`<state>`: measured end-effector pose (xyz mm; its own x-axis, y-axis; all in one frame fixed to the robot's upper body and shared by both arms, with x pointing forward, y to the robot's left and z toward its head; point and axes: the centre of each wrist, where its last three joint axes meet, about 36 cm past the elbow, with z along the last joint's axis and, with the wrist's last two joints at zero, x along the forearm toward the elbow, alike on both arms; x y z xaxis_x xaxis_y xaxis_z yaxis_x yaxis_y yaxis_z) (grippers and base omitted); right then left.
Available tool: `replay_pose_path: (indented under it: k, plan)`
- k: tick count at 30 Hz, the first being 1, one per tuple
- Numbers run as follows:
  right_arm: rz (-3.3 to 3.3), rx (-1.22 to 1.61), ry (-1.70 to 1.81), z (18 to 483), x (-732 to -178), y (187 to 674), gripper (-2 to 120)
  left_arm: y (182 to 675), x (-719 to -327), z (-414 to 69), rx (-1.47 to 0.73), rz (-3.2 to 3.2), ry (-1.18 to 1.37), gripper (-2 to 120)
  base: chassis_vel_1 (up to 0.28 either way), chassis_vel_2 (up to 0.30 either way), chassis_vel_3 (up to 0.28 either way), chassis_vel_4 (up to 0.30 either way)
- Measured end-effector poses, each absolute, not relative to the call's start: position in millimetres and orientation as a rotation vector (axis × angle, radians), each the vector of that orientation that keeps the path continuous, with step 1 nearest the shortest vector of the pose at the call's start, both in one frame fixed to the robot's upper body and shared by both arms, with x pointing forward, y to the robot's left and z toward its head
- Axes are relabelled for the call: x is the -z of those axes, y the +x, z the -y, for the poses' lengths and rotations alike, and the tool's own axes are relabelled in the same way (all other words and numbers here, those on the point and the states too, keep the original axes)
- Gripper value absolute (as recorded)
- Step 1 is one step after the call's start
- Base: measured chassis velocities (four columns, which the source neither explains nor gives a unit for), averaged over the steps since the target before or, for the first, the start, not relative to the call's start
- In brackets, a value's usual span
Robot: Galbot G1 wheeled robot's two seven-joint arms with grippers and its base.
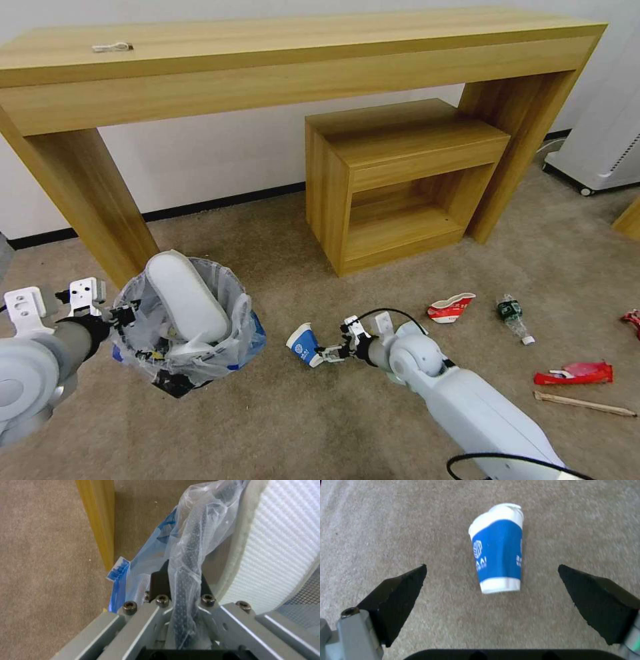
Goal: Pick up the trash bin and place the garbage on the floor into it.
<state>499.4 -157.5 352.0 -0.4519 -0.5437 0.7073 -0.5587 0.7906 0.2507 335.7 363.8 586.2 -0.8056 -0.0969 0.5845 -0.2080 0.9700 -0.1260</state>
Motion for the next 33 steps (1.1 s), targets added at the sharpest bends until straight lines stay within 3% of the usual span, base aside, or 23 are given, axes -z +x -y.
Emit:
replay_pose_path:
  k: [13, 33]
  plan:
    - [2.093, -0.038, 0.789, 108.7, -350.3, 531.2, 100, 332.5, -587.6, -370.3, -0.261, 2.516, 0.232, 1, 0.0, 0.0, 0.0, 0.0]
    - [2.043, -0.15, 0.668, 107.2, -304.0, 545.9, 100, 327.1, -590.1, -366.4, -0.278, 2.529, 0.222, 1, 0.0, 0.0, 0.0, 0.0]
